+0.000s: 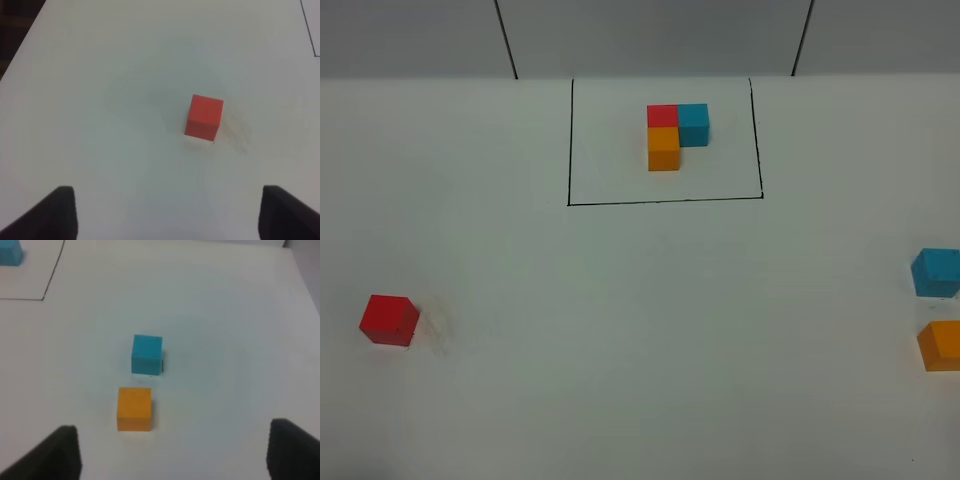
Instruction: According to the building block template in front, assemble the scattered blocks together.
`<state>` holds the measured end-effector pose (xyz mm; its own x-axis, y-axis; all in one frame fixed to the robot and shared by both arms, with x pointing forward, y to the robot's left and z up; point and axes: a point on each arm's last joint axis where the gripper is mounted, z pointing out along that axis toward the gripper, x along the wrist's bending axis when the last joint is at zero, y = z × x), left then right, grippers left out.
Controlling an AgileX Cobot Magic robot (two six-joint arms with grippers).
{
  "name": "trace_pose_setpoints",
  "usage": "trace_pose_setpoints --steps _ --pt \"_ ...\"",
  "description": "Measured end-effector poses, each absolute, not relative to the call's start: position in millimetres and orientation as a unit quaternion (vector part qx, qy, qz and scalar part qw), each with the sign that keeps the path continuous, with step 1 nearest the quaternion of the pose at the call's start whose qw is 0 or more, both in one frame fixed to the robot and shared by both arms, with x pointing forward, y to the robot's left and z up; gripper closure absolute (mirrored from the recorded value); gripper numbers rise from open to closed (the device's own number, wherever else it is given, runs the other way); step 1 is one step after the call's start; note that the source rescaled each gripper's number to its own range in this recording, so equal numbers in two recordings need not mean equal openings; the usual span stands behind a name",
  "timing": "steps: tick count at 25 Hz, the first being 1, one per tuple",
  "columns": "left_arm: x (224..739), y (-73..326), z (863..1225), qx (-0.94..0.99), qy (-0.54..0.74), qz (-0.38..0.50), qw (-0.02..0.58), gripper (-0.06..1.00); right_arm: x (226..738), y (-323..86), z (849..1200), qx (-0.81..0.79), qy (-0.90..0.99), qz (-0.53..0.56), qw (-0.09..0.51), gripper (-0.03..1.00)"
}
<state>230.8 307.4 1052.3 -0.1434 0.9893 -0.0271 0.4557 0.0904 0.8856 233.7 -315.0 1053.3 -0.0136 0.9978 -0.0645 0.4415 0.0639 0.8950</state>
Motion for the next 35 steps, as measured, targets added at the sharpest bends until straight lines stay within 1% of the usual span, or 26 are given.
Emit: trace_pose_setpoints --steps 21,24,26,29,33,35 --pt "231 307 1052 0.554 0.652 0.384 0.348 0.29 234 -315 1053 0.584 0.616 0.356 0.39 0.34" --pt "239 308 1056 0.557 0.664 0.368 0.337 0.29 234 -315 1053 0.584 0.616 0.356 0.39 0.34" --pt "256 309 1062 0.567 0.679 0.344 0.314 0.29 234 -315 1053 0.584 0.616 0.356 0.39 0.35" --pt "294 310 1065 0.593 0.704 0.293 0.259 0.29 234 -315 1053 0.584 0.616 0.356 0.39 0.35" --pt "352 313 1053 0.623 0.726 0.223 0.186 0.29 234 -315 1053 0.584 0.616 0.356 0.39 0.35" --pt "378 314 1044 0.638 0.726 0.2 0.16 0.29 234 -315 1053 0.584 0.616 0.356 0.39 0.35"
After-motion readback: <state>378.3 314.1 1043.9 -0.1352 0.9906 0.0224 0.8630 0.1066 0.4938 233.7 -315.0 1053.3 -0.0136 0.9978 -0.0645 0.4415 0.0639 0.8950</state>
